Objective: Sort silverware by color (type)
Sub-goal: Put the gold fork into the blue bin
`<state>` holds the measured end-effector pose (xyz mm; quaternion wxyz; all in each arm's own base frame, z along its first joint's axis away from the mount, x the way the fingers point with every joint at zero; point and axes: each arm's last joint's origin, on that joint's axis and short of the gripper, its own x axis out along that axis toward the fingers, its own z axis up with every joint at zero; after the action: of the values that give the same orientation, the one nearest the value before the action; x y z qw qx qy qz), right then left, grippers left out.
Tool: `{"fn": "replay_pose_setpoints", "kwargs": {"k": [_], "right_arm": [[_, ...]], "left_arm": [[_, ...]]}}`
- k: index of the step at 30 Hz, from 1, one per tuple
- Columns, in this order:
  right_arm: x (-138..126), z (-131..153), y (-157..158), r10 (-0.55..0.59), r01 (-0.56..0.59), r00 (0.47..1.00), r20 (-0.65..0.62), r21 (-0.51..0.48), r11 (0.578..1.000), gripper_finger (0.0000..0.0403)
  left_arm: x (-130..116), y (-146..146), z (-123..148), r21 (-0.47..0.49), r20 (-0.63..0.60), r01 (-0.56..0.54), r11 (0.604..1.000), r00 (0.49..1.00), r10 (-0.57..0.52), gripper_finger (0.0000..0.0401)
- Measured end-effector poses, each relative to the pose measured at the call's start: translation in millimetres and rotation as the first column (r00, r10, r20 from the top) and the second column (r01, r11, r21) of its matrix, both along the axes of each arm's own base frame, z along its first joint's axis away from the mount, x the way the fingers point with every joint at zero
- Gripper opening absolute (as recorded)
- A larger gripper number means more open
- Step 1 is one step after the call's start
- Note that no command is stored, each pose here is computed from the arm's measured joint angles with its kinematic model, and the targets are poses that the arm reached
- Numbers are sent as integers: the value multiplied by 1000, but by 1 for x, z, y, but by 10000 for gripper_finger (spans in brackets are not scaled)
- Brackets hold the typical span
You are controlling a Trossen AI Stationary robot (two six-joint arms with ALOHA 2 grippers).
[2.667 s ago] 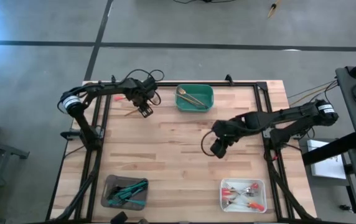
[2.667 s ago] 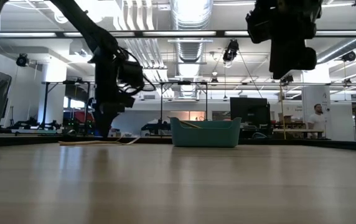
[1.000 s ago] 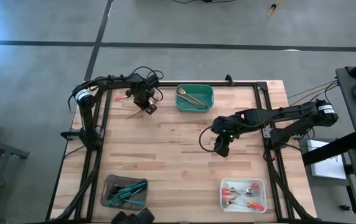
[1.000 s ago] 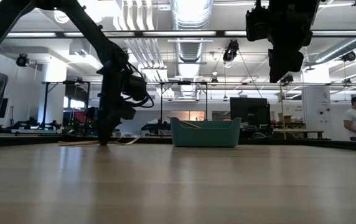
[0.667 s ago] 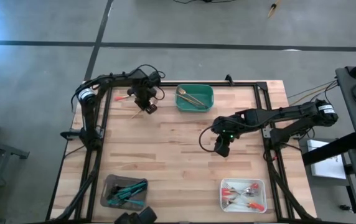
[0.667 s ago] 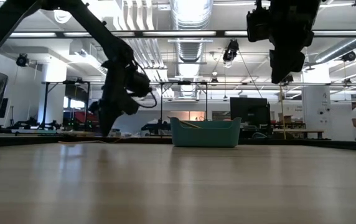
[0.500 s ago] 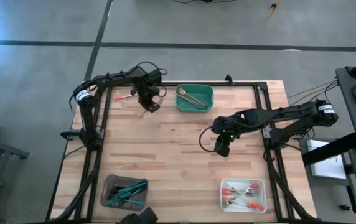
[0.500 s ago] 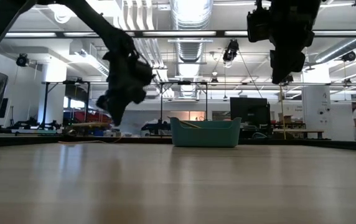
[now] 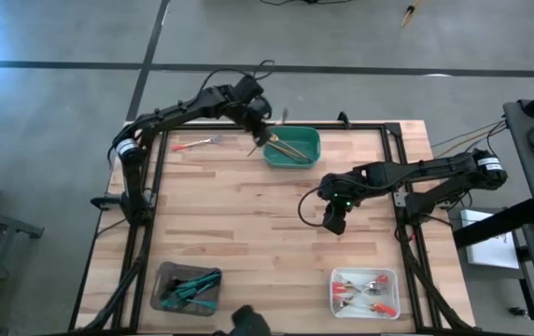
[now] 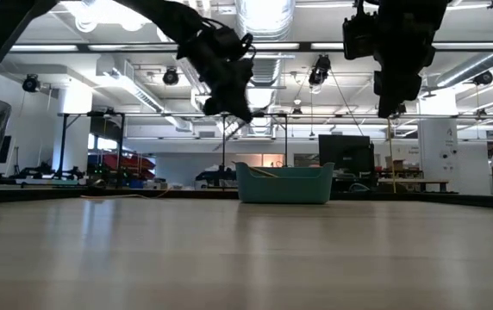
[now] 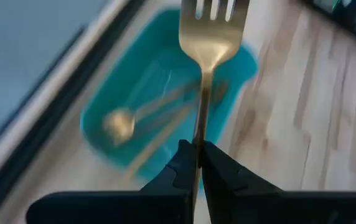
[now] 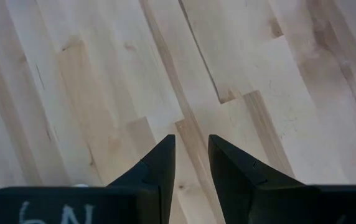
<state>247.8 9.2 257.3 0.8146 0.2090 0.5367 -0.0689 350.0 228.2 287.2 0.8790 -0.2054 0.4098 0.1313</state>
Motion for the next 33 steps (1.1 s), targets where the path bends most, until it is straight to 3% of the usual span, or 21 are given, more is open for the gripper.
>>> {"fn": "replay_pose_setpoints", "kwargs": {"k": [5,8,15,22,33], "right_arm": [[-4,1,0,1,-1,1000,-15,-1,1000,89],[-7,3,0,1,-1,1000,-24,-1,1000,89],[-12,4,0,1,-1,999,-45,-1,1000,89],[-19,7,0,1,-1,998,-65,-2,1000,89],[-23,8,-1,1,-1,996,-86,-2,1000,89]], "left_arm": [[26,7,2,85,141,16,996,990,-28,0],[37,11,-6,43,170,37,998,985,-44,0],[57,21,-42,-65,39,43,997,998,-40,0],[76,31,-60,-157,-113,50,986,991,-68,0],[79,31,-80,-191,-202,70,979,973,-109,0]]}}
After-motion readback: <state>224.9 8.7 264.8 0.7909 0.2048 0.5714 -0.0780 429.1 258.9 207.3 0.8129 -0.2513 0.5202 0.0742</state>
